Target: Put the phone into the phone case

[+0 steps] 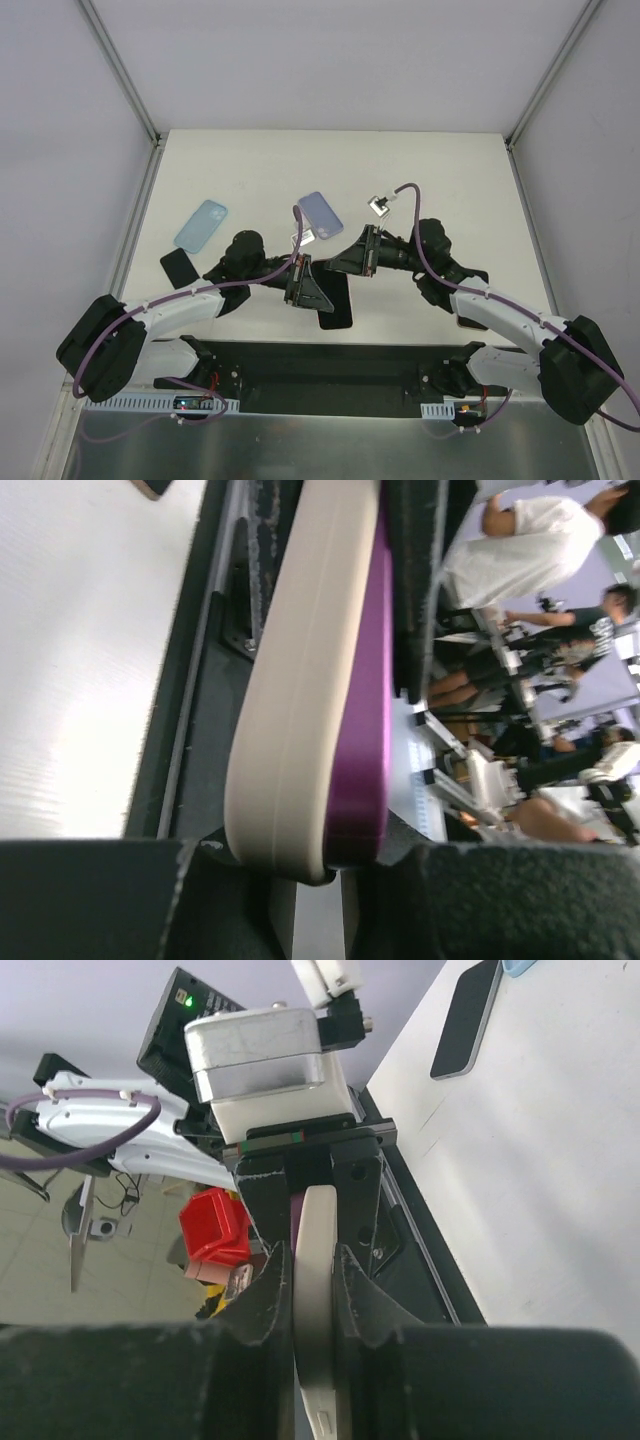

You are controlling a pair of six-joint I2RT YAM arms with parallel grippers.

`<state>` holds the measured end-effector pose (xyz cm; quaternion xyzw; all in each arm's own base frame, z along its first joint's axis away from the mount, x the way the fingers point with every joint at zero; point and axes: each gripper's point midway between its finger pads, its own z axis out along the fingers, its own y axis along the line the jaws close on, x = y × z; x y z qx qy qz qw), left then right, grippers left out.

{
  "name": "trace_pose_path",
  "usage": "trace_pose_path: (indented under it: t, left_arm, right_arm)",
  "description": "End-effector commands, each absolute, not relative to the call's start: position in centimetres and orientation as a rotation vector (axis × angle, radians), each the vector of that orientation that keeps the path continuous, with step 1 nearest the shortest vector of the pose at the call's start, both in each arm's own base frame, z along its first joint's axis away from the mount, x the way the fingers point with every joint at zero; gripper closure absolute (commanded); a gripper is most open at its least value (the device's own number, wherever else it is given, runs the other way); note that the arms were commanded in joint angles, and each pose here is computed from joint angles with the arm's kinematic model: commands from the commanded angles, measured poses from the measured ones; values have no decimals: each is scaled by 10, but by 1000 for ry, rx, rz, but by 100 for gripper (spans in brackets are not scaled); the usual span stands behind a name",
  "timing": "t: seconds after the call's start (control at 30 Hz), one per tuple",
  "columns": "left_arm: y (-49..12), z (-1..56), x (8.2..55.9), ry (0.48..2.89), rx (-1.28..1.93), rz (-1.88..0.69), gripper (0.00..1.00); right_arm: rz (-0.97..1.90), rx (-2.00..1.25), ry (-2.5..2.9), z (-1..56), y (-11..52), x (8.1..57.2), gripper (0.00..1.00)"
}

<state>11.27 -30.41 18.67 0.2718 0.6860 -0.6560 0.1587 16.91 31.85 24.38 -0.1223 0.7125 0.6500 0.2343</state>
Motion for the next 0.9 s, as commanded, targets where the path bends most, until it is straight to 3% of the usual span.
trace_pose_path:
  t: [0.0,0.03,0.07,0.2,0.27,0.3,0.33,0.4,0.43,0.53,0.7,0.87]
  left_arm:
    - [-304,179,121,1981,742,-1825,84]
    - [-305,180,122,1987,738,-1822,79]
    - [-304,181,122,1983,738,-1823,67]
    - [-306,190,123,1961,741,-1829,54]
    - [-306,194,122,1951,745,-1842,59]
    - [-306,195,121,1949,744,-1846,75]
    - [-306,196,122,1950,737,-1844,81]
    - [-306,196,124,1960,713,-1837,94]
    - [-306,197,123,1954,709,-1835,97]
    - [-304,199,125,1938,674,-1810,100]
    - [-301,205,126,1905,650,-1796,100]
    - [-299,211,124,1874,667,-1792,100]
  right_arm:
    - [1826,-409,1806,281,316,165,99]
    - [1823,-424,1795,282,316,163,99]
    - [1813,-444,1780,284,316,163,99]
    - [1816,-513,1766,286,315,157,99]
    - [1812,-518,1793,281,315,156,95]
    - [1807,-528,1796,281,315,155,91]
    - [1812,-538,1803,281,315,154,79]
    - [1838,-567,1833,279,316,147,66]
    - [1843,-573,1839,278,315,146,56]
    - [1834,-591,1835,273,310,140,49]
    - [1817,-616,1853,261,304,130,49]
    - [1785,-627,1859,255,302,125,60]
